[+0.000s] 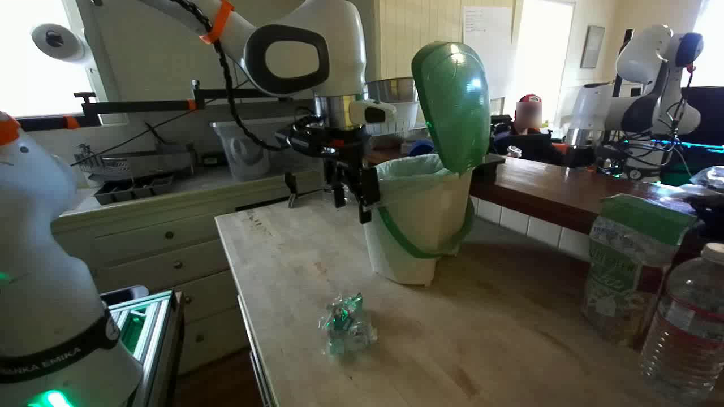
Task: Put the plastic in the bin
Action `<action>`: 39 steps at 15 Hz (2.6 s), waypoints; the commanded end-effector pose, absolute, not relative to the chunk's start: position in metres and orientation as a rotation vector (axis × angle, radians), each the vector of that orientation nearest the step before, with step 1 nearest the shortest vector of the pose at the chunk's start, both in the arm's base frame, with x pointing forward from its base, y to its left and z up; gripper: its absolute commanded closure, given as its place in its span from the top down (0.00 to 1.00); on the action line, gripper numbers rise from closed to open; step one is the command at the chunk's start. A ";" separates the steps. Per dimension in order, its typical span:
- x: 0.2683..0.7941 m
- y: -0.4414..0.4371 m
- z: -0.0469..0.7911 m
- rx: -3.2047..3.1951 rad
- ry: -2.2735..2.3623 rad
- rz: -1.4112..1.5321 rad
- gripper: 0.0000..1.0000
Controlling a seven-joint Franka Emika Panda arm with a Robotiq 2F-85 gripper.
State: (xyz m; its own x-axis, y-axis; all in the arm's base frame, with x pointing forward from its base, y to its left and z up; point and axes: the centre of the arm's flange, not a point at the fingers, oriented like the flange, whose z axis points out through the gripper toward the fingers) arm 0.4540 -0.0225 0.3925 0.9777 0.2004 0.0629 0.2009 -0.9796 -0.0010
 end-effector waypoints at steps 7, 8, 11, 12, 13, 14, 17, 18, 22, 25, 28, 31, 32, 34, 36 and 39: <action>0.454 -0.023 0.392 -3.117 -0.316 -0.098 1.00; 0.453 -0.025 0.390 -3.120 -0.291 -0.083 1.00; 0.442 -0.036 0.384 -3.123 -0.216 -0.076 1.00; 0.436 -0.039 0.382 -3.124 -0.198 -0.065 1.00; 0.432 -0.041 0.381 -3.126 -0.179 -0.054 1.00; 0.427 -0.042 0.378 -3.129 -0.155 -0.047 1.00; 0.415 -0.052 0.368 -3.170 -0.138 -0.069 1.00; 0.413 -0.056 0.363 -3.184 -0.157 -0.088 1.00; 0.399 -0.074 0.346 -3.221 -0.326 -0.112 1.00; 0.394 -0.086 0.332 -3.206 -0.484 -0.112 1.00; 0.394 -0.098 0.318 -3.194 -0.578 -0.076 1.00; 0.400 -0.110 0.307 -3.200 -0.623 -0.110 1.00; 0.403 -0.112 0.304 -3.203 -0.633 -0.132 1.00; 0.408 -0.116 0.296 -3.202 -0.649 -0.144 1.00; 0.409 -0.119 0.287 -3.202 -0.667 -0.099 1.00; 0.409 -0.123 0.276 -3.204 -0.691 -0.010 0.74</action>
State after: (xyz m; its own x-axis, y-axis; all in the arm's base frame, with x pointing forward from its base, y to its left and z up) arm 0.4041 -0.1141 0.2913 0.9206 0.3900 0.0221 0.3843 -0.9144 0.1273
